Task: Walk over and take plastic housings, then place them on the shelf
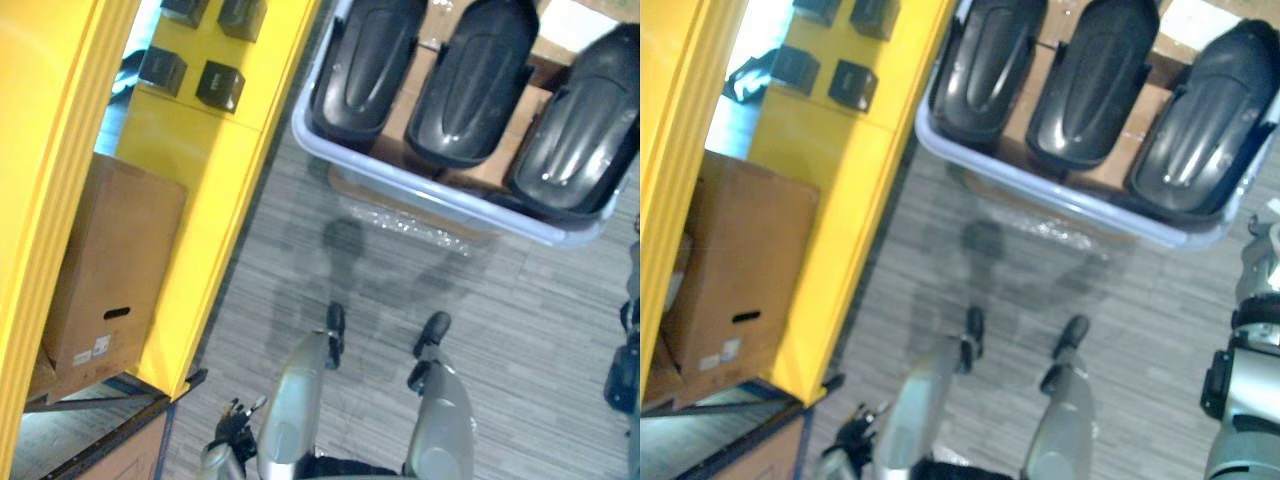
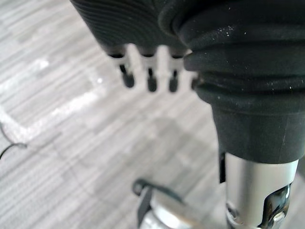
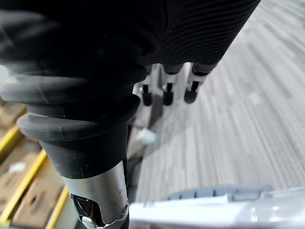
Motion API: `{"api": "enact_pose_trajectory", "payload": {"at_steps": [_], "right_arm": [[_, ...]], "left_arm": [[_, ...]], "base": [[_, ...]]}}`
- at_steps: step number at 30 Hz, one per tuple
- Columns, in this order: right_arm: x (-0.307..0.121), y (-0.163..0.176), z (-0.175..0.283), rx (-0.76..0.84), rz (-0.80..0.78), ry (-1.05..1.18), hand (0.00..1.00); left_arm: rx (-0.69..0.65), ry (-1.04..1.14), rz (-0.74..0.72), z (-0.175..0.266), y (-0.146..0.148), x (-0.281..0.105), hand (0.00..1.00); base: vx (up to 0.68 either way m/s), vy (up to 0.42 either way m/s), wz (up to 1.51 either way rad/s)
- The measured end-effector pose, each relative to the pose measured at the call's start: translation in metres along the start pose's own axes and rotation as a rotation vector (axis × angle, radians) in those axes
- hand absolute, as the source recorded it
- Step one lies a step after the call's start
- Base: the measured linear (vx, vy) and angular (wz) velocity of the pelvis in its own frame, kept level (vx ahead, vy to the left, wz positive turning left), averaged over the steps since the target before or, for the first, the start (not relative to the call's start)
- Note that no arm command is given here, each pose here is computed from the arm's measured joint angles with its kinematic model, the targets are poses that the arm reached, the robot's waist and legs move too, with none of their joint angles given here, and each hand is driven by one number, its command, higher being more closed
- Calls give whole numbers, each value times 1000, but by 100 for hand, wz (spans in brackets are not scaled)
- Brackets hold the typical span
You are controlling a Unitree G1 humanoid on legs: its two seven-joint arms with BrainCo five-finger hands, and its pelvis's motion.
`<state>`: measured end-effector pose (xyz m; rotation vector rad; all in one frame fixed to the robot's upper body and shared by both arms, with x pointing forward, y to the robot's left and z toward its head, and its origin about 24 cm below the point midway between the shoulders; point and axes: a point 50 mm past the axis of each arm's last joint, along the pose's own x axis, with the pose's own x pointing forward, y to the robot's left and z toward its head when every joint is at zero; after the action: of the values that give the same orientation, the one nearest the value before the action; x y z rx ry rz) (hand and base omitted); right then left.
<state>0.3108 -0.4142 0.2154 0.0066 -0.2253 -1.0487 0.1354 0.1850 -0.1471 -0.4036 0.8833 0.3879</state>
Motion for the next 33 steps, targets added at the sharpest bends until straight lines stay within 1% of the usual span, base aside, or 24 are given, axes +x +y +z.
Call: {"api": "enact_pose_trajectory", "payload": {"at_steps": [6,8,13,15,18,23,25,26,29,33], "right_arm": [[3,5,19,13,3,-49,0],[3,7,19,2,8,-34,0],[4,6,12,-52,11,7,0],[7,-2,6,-91,-17,50,0],[6,1,-1,-146,-12,107,0],[6,-1,-7,-203,-28,185,0],[10,-9,-5,-231,-50,198,0],[13,-17,-4,-244,-74,209,100],[16,-20,4,-238,-85,218,100],[22,-43,8,-282,-144,258,100]], "left_arm": [[-8,-1,-12,0,-1,0,0],[-11,-2,-16,0,-1,0,0],[12,8,-40,-2,-6,0,0],[9,28,-53,-9,-12,-1,0],[32,59,-56,-17,-12,-3,0],[1,71,-66,-20,-15,-3,0],[0,74,-78,-21,-17,-3,0],[4,78,-89,-22,-20,-4,0],[18,99,-95,-27,-20,-5,0],[-3,116,-113,-29,-22,-5,0]], "base": [[-10,19,8],[0,0,0],[-26,15,7],[-48,20,16],[-28,0,9],[0,0,0],[24,-6,6],[13,2,8],[1,4,12],[0,-7,2]]}}
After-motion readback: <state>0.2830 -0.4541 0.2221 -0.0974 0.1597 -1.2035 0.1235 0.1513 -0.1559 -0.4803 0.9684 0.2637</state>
